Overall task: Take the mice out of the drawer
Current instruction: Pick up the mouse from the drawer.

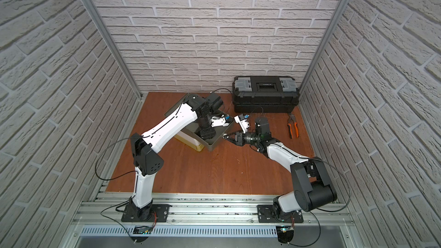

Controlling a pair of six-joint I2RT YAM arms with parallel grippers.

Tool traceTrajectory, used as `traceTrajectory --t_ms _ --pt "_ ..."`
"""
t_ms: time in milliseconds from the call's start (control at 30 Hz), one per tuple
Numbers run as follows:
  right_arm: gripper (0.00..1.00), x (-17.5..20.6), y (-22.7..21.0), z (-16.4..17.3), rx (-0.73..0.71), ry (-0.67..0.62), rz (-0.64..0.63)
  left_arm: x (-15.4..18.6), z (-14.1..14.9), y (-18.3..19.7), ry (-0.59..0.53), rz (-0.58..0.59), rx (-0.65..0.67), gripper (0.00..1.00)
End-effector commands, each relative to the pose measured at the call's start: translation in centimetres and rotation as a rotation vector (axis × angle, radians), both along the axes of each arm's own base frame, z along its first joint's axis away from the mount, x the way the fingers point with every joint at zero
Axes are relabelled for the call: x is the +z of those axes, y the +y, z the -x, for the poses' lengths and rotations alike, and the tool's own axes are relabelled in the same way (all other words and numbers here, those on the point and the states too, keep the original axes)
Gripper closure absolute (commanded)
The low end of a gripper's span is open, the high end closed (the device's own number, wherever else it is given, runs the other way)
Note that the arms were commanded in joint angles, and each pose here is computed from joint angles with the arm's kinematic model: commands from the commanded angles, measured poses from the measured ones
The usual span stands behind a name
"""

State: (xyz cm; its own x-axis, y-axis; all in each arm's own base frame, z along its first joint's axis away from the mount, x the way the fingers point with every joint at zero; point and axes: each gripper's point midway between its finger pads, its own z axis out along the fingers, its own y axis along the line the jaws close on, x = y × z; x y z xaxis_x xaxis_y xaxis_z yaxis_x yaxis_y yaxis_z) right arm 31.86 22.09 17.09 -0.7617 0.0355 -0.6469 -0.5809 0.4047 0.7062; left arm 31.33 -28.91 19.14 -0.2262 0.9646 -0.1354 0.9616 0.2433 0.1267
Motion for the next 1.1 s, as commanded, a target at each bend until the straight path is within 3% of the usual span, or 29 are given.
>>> traceTrajectory --t_ms 0,133,200,467,533,567,667,767,867,1067 --pt "0.95 -2.7 0.1 1.4 0.018 0.098 0.032 -5.7 1.2 2.4 0.209 -0.136 0.058 0.42" --pt "0.95 -2.7 0.1 1.4 0.017 0.097 0.032 -6.0 0.8 2.0 0.21 -0.121 0.058 0.67" --pt "0.94 -2.7 0.1 1.4 0.017 0.099 0.032 -5.8 0.6 1.5 0.204 -0.107 0.057 0.75" --pt "0.94 -2.6 0.1 1.4 0.016 0.093 0.032 -3.5 0.0 0.7 0.12 -0.066 0.034 0.86" --pt "0.95 -2.6 0.1 1.4 0.016 0.093 0.031 -2.8 0.0 0.8 0.093 -0.064 0.032 0.78" --pt "0.94 -2.6 0.1 1.4 0.016 0.093 0.03 -2.5 0.2 1.0 0.089 -0.073 0.033 0.66" --pt "0.95 -2.6 0.1 1.4 0.018 0.095 0.029 -2.7 0.2 1.9 0.068 -0.128 0.044 0.44" --pt "0.95 -2.5 0.1 1.5 0.02 0.094 0.026 -3.8 0.0 2.7 0.047 -0.195 0.05 0.34" --pt "0.95 -2.5 0.1 1.5 0.02 0.091 0.026 -5.0 -0.2 3.1 0.028 -0.27 0.047 0.29" --pt "0.94 -2.5 0.2 1.5 0.021 0.088 0.023 -6.2 -0.5 4.0 0.056 -0.314 0.1 0.29"
